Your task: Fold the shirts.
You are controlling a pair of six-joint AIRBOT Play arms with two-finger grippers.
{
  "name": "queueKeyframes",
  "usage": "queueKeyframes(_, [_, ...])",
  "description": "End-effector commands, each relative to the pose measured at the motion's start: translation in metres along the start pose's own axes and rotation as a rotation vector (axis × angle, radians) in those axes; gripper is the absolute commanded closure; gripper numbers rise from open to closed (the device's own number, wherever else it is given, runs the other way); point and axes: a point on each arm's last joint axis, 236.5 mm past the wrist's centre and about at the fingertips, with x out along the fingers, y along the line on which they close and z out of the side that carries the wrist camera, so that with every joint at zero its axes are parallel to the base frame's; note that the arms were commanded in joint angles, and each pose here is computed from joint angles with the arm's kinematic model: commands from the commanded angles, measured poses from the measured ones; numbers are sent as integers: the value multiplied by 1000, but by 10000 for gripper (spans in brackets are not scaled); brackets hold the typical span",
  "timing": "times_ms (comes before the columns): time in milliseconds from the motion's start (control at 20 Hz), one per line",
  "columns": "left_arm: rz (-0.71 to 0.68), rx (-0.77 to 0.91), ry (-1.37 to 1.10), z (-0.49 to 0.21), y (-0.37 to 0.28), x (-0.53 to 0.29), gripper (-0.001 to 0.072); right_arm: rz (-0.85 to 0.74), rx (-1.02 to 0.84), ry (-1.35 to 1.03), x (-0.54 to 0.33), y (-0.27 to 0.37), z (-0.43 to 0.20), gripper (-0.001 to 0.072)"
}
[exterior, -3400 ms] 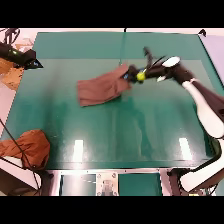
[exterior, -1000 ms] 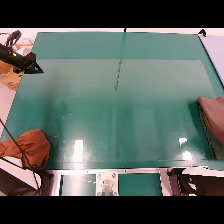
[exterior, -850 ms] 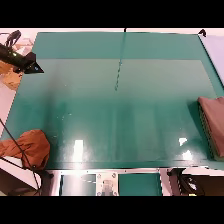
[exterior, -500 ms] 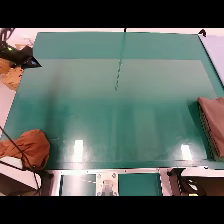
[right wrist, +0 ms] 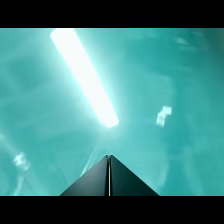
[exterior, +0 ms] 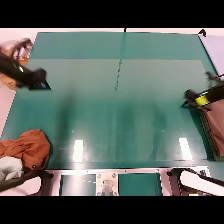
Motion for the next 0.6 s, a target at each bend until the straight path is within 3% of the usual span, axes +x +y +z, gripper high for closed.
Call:
queueKeyframes(0, [9,-15,27,-72,-14,40,680,118,-175,6,42,66,-62,702])
queueKeyframes(250, [7,-18,58,-107,-13,61,678,129,-314,40,54,100,-92,701])
queueKeyframes(550, [0,-20,55,-106,-15,61,679,130,-340,49,55,106,-97,701])
